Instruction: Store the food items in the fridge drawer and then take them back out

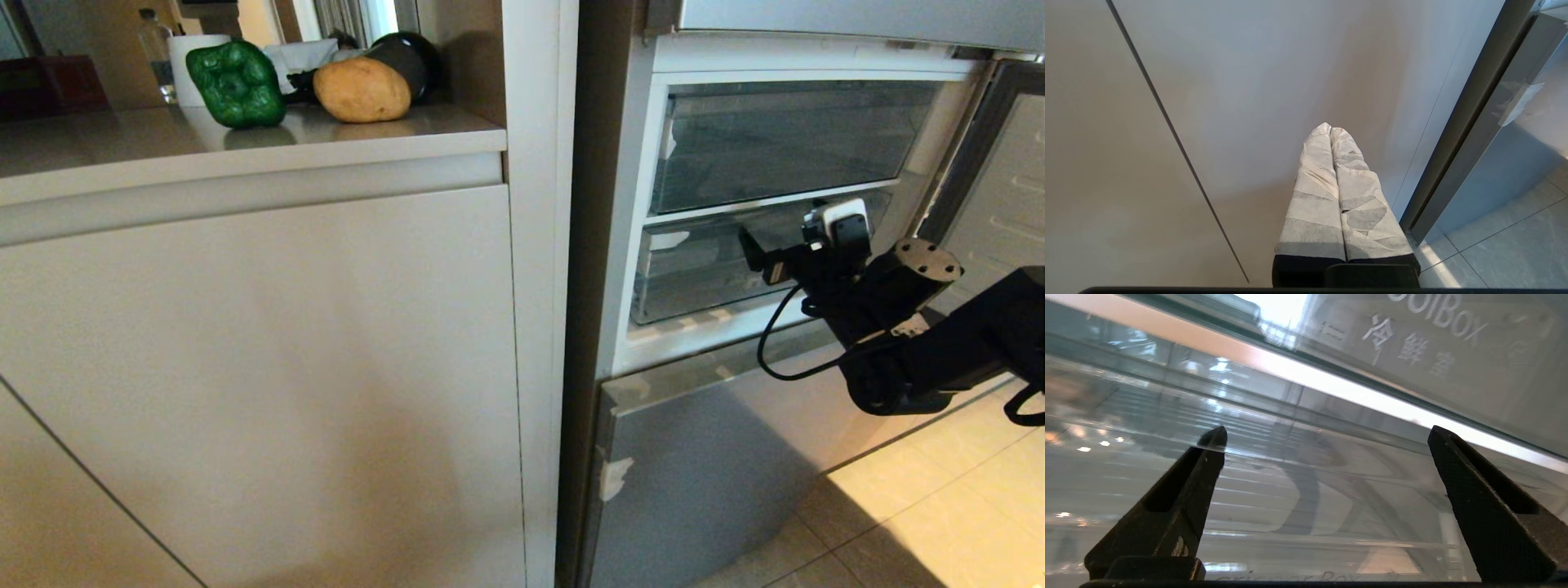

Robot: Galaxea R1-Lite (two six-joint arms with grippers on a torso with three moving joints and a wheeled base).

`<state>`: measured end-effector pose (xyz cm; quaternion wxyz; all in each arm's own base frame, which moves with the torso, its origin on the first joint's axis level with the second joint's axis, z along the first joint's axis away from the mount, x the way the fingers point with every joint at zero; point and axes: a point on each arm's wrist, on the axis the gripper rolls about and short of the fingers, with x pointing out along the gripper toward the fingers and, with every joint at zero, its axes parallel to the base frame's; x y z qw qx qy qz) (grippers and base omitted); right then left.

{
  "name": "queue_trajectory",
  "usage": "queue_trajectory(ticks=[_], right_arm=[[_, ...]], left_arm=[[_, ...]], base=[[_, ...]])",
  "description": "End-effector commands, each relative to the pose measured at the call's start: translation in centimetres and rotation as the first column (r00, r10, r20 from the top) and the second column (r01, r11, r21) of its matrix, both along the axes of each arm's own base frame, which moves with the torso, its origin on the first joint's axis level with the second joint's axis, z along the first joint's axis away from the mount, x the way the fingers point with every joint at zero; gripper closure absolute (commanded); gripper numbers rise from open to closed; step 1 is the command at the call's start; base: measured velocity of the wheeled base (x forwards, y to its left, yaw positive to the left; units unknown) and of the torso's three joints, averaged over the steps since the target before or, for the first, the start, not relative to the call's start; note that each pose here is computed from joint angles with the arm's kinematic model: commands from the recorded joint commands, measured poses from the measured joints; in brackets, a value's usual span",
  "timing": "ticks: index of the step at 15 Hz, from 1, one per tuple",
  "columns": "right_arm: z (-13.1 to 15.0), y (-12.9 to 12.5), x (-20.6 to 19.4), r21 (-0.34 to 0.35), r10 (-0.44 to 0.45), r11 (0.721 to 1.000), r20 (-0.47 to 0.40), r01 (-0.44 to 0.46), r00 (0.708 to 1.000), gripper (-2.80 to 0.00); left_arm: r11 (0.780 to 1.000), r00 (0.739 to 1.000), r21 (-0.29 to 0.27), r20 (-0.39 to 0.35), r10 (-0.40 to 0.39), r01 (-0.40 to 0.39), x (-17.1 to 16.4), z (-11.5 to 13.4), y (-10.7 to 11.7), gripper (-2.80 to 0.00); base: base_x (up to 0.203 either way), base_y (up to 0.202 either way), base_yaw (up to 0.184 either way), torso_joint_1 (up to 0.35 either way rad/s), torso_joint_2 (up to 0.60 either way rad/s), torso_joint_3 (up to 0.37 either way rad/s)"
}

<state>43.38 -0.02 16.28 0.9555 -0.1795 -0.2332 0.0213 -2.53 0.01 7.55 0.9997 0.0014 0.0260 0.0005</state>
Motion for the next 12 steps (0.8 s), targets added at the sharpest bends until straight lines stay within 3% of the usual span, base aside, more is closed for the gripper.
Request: queue_trajectory(ticks=[1, 12], right_arm=[[0.14, -0.03, -0.19, 0.000, -0.008, 1.000, 0.015, 0.008, 1.000, -2.80], [0.50, -0.14, -0.65, 0.017, -0.057, 0.998, 0.015, 0.057, 0.998, -2.80]], left_arm=[[1.000, 1.000, 0.000, 0.000, 0.000, 0.000, 0.00, 0.00, 0.00, 0.00], [1.000, 1.000, 0.000, 0.000, 0.000, 0.000, 0.00, 0.00, 0.00, 0.00]], base=[[0.000, 0.000, 0.000, 0.000, 0.00, 0.000], [0.000, 0.000, 0.000, 0.000, 0.00, 0.000]])
